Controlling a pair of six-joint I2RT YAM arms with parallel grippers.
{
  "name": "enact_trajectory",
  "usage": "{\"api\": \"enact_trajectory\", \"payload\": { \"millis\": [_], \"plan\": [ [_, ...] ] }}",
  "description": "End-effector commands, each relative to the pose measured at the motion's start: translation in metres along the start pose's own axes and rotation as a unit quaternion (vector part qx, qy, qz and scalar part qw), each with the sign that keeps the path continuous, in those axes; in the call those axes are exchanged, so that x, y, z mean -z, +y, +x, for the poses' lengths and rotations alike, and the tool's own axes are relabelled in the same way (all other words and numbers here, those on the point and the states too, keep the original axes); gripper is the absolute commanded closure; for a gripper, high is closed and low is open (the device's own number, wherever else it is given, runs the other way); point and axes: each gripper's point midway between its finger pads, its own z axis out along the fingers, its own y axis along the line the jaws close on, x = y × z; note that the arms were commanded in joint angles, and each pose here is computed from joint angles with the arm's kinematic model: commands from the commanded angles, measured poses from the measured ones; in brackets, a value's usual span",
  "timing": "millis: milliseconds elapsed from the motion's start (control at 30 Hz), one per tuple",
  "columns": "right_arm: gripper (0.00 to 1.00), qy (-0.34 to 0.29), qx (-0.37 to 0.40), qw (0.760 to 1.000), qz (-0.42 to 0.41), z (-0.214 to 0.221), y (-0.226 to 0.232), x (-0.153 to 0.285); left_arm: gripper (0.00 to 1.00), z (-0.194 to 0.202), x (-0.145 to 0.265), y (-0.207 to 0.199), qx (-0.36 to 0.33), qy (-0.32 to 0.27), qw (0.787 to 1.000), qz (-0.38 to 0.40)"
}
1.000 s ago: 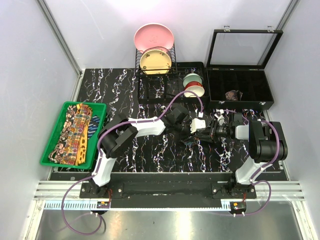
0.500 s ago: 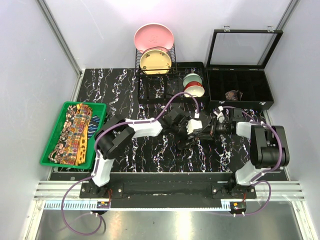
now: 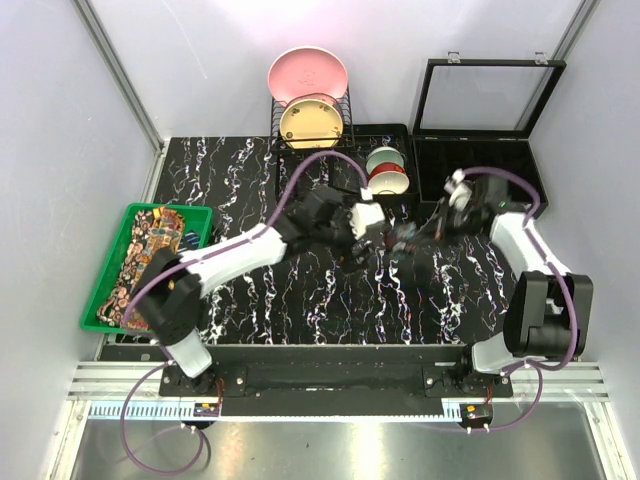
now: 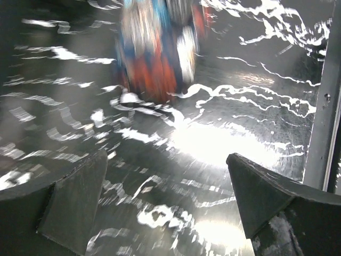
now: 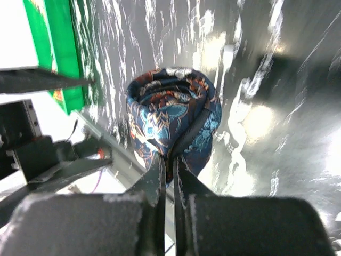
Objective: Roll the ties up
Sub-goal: Pick up the tie at the center of the board, then place the tie in the storage box.
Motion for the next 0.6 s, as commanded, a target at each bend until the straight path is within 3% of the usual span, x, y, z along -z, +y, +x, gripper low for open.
{"api": "enact_trajectory", "payload": {
  "millis": [0,300,567],
  "plan": [
    [1.0,-0.051,0.095,0.991,0.076,-0.059,0.01,0.062,0.01,-0.01,0.044,0.013,0.013,0.002,0.999,-0.04],
    [1.0,-0.111,0.111,0.966,0.206,-0.184,-0.042,0.157,0.01,0.003,0.078,0.028,0.025,0.02,0.997,-0.071],
    [1.0,-0.133,0.095,0.938,0.307,-0.238,-0.108,0.219,0.01,0.008,0.08,0.037,0.045,0.016,0.995,-0.092]
  ]
}}
